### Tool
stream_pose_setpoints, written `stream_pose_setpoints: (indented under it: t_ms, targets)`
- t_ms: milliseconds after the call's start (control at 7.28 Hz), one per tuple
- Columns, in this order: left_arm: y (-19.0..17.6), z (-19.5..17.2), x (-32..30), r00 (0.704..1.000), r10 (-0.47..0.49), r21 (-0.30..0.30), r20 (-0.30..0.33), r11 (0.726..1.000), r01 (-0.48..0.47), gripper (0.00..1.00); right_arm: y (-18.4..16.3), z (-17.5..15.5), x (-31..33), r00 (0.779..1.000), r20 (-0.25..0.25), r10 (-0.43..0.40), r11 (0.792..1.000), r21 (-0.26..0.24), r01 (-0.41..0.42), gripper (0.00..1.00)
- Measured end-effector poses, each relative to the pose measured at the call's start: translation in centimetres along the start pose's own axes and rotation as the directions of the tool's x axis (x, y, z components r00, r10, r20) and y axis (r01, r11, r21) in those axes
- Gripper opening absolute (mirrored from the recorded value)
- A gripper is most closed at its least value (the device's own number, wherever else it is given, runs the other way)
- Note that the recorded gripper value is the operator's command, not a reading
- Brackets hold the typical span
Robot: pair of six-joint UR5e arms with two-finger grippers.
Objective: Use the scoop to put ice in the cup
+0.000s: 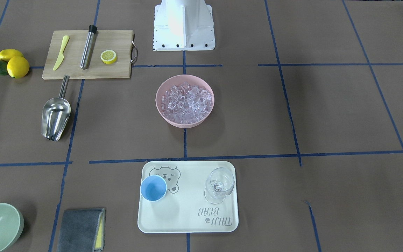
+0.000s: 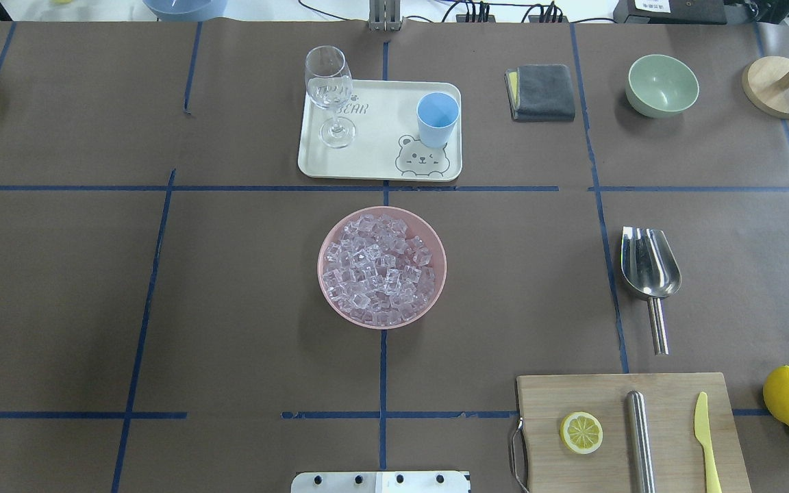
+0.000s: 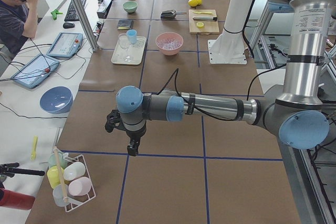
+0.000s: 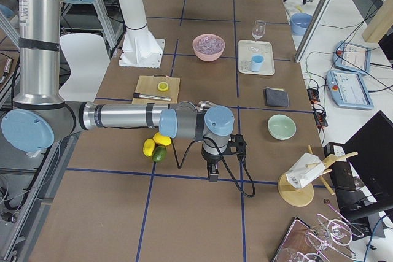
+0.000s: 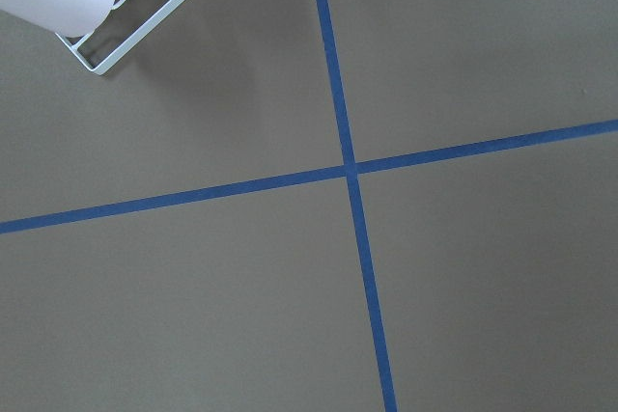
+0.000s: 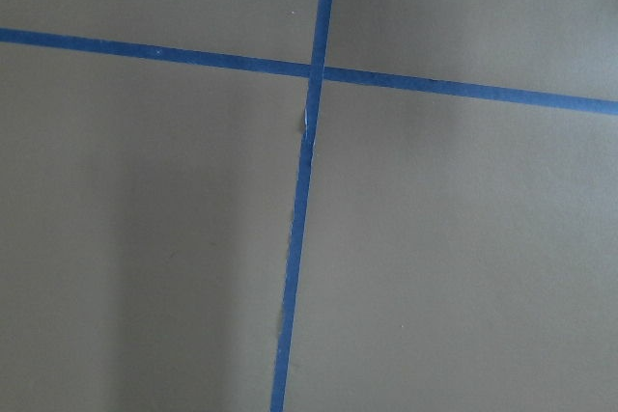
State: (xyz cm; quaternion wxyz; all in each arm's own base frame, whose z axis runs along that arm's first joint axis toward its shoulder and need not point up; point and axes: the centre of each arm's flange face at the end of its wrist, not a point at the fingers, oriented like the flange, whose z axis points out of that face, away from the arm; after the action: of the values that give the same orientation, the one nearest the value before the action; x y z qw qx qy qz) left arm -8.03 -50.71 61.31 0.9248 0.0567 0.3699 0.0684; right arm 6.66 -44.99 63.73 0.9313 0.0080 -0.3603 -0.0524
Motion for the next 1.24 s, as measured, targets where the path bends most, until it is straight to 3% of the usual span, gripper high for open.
stream_pose_setpoints:
  t_ms: [1236]
  targets:
    - [0.5,-0.6,0.9,1.000,0.010,0.016,-0.016,1.000,-0.010,1.00,-1.1,-1.0,-0.9,1.000,-0.001,-0.026,0.999,0.021,0.026,1.00]
